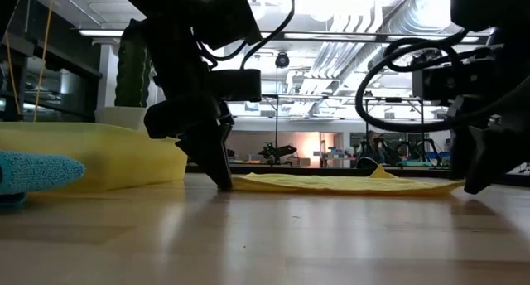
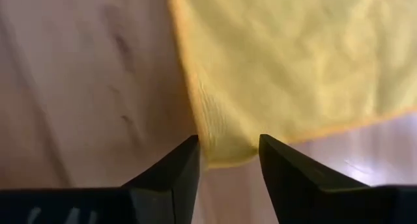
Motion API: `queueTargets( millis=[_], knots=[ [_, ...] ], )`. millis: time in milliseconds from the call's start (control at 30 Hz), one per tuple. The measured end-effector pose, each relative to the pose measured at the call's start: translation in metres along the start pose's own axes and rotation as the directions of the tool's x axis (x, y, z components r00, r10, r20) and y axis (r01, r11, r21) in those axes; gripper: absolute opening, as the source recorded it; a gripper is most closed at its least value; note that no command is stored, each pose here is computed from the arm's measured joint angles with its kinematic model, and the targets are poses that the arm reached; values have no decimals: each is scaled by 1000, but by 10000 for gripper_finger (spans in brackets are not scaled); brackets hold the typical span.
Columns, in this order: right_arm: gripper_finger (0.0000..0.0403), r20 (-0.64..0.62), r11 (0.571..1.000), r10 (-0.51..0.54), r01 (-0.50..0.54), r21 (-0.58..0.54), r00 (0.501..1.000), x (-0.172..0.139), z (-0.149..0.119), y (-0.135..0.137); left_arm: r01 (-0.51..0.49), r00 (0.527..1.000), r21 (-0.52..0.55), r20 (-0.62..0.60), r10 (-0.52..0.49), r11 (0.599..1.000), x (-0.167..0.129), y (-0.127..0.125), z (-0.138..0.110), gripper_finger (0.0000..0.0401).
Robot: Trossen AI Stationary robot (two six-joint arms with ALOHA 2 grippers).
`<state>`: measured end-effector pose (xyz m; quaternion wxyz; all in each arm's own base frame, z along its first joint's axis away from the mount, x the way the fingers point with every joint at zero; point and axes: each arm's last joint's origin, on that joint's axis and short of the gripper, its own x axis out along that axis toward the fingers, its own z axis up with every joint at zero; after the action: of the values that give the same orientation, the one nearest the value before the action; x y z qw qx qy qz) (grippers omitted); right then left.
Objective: Fold microfiber towels
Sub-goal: Fold the yellow microfiber towel
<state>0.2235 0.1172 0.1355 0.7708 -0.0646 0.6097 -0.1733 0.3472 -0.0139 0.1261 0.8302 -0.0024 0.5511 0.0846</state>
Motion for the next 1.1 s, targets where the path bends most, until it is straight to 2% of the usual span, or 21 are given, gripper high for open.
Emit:
queueTargets(
  millis=[100, 267, 433, 600, 767, 900, 1100],
  knots=[
    [117, -29, 999, -37, 37, 18, 999, 0, -3, -3, 0, 1000, -6, -1, 0, 1000, 0, 0, 0, 1],
    [16, -33, 999, -40, 41, 22, 999, 0, -4, -4, 0, 1000, -10, -2, 0, 1000, 0, 0, 0, 1],
    [22, -21, 999, -35, 35, 11, 999, 0, -3, -3, -1, 1000, -16, -11, 0, 1000, -1, 0, -1, 1],
    [3, -18, 1000, -24, 25, 6, 1000, -2, -5, 1, -1, 1000, -14, -18, 0, 1000, -3, 0, -2, 0],
    [37, -41, 999, 9, -7, 40, 999, -3, -7, 3, -1, 1000, -14, -21, 0, 1000, -3, 1, -2, 0],
    [100, -37, 999, 23, -21, 32, 999, -3, -6, 4, -1, 1000, -13, -23, 1, 1000, -3, 1, -2, 0],
    [193, 35, 995, 69, -67, -70, 997, -3, 1, 9, -3, 1000, -21, -23, 2, 1000, -3, 1, -2, 0]
  ],
)
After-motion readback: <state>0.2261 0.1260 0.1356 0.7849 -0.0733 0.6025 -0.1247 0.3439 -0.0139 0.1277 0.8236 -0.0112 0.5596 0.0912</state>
